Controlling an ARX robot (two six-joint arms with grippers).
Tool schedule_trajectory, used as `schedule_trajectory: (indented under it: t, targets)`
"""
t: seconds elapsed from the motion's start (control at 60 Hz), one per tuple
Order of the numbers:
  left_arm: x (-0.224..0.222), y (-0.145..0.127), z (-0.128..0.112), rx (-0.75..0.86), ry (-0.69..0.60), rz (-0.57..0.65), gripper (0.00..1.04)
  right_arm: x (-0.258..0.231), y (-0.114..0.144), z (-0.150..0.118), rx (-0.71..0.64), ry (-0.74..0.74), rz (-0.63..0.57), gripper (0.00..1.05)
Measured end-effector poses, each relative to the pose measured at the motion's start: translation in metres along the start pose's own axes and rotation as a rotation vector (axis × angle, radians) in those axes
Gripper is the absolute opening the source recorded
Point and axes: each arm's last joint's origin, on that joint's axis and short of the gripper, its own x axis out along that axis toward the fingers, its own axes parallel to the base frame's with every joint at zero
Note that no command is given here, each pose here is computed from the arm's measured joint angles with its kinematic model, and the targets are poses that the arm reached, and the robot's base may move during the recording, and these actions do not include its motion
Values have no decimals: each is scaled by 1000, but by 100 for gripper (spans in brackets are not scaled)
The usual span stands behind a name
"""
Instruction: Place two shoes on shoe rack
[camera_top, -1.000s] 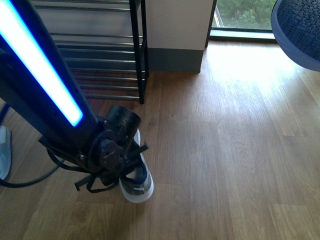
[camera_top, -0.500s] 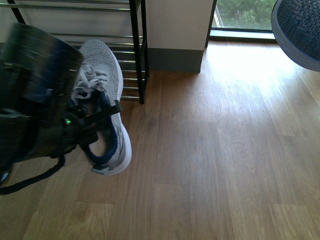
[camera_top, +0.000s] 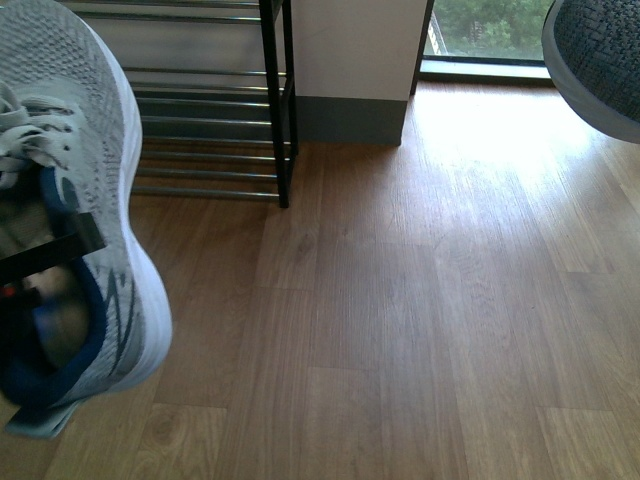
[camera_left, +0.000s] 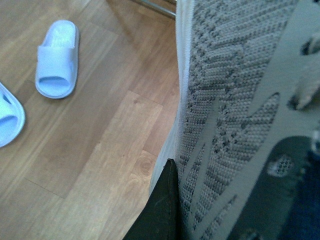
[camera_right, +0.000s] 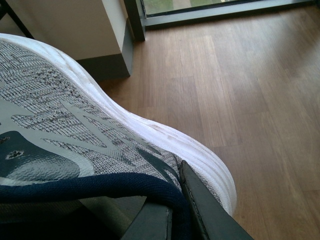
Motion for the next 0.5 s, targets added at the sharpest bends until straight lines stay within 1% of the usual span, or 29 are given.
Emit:
schedule_trajectory:
  t: [0.067, 0.117, 0.5]
  targets:
    - [-17, 5, 7, -6, -60, -20, 2, 0, 0, 0, 0, 0, 0, 1]
    - [-20, 5, 10, -12, -79, -27, 2, 0, 0, 0, 0, 0, 0, 1]
    - [-20, 5, 9, -6, -74, -28, 2, 0, 0, 0, 0, 0, 0, 1]
